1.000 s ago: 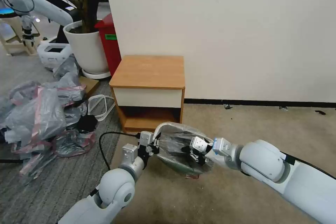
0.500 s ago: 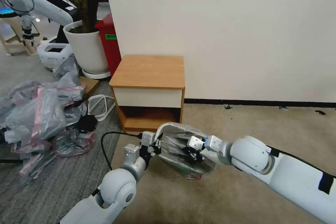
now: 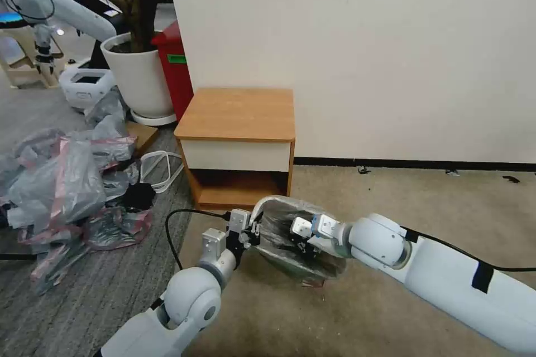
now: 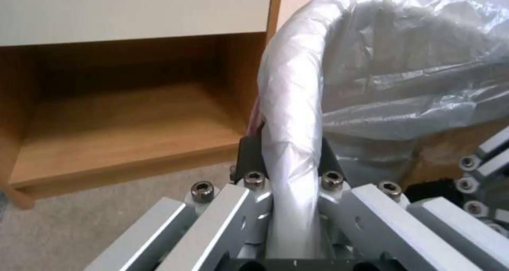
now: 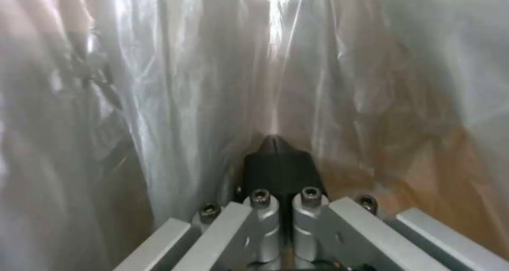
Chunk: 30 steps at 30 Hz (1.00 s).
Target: Pick up the garbage bag from the table and place it over the trash can.
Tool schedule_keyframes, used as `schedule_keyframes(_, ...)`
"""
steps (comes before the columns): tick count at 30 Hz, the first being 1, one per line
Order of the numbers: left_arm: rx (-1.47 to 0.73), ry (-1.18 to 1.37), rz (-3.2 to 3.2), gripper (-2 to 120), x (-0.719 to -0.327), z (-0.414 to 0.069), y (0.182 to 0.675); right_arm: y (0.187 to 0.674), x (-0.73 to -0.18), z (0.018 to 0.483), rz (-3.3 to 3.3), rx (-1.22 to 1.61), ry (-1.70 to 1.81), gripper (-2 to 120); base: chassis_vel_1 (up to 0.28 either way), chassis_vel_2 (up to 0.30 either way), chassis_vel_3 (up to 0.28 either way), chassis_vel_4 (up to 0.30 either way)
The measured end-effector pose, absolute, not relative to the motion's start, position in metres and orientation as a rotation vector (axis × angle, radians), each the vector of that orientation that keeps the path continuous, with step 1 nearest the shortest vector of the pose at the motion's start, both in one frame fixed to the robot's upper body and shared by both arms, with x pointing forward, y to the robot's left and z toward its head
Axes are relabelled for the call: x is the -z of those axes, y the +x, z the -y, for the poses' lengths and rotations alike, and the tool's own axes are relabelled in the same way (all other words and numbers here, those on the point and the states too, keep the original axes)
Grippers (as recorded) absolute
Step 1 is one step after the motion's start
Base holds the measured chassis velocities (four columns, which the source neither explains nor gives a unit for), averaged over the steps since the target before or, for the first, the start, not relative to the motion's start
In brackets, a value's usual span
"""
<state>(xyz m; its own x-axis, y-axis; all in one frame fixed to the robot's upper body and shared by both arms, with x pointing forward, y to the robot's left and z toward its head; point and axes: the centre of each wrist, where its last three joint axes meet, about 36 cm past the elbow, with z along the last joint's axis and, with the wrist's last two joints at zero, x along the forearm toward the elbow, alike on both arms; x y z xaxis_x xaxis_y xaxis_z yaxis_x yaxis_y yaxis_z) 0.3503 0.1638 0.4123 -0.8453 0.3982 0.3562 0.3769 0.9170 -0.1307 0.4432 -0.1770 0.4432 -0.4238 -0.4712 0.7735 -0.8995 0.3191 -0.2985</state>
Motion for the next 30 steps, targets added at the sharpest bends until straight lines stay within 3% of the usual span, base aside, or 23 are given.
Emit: schedule_keyframes(30,-0.117,-0.586,2.693,3,-0.412,-0.154,0.352,0.466,-0.398,0.155,1.95,-1.112,1.138,0,0.0,0.0,0.0,0.0)
